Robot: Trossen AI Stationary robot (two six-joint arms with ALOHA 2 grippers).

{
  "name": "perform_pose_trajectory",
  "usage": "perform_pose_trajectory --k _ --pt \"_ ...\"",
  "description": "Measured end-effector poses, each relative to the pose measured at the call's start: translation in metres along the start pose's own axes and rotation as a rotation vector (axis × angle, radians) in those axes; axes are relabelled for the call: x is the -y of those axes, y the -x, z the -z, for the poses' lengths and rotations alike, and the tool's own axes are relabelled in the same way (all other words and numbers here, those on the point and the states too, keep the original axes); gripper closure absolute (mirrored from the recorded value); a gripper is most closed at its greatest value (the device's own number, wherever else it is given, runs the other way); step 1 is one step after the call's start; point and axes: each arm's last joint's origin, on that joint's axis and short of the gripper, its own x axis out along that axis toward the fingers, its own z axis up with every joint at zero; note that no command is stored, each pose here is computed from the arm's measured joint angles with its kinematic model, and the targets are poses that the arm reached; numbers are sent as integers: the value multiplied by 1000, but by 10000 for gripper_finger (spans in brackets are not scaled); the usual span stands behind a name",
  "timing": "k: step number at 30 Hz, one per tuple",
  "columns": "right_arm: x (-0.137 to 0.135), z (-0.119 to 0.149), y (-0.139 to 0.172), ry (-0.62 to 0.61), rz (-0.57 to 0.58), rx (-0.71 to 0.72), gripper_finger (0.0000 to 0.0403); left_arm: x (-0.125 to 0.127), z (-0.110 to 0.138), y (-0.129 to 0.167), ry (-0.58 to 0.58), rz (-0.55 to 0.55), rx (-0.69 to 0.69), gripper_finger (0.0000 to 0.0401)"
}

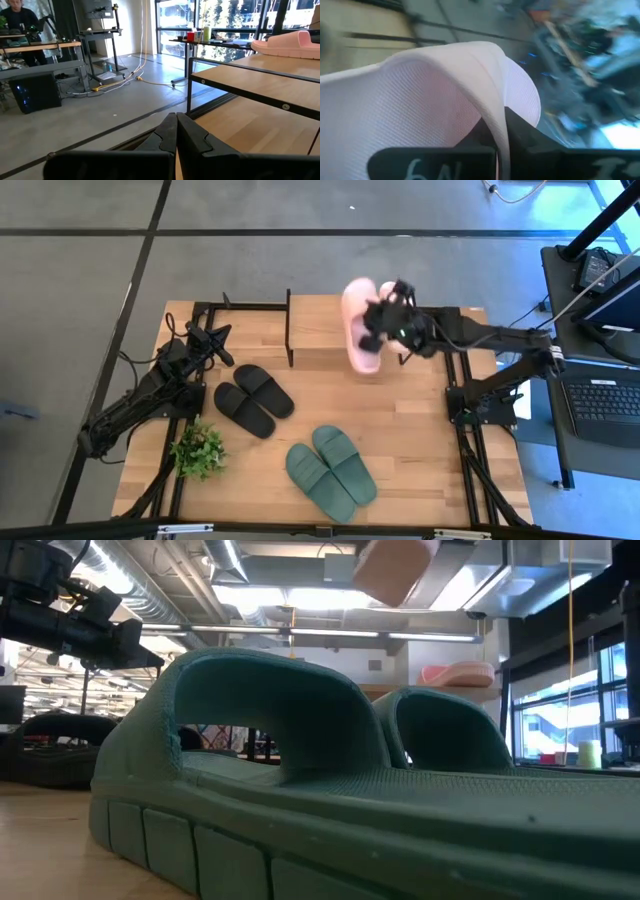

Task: Pick and place slides into the shelf
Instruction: Put the pink slide on the shelf

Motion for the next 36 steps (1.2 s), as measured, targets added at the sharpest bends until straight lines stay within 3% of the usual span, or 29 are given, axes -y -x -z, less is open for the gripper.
perform_pose_trajectory --k 8,14,36 --pt "-3 28 -78 221 55 -236 391 0 0 0 2 0 1 401" --pt "-6 53 -115 345 20 -294 391 0 0 0 3 1 0 401" --pt "-8 93 -142 310 -29 -300 391 0 0 0 5 -1 0 401"
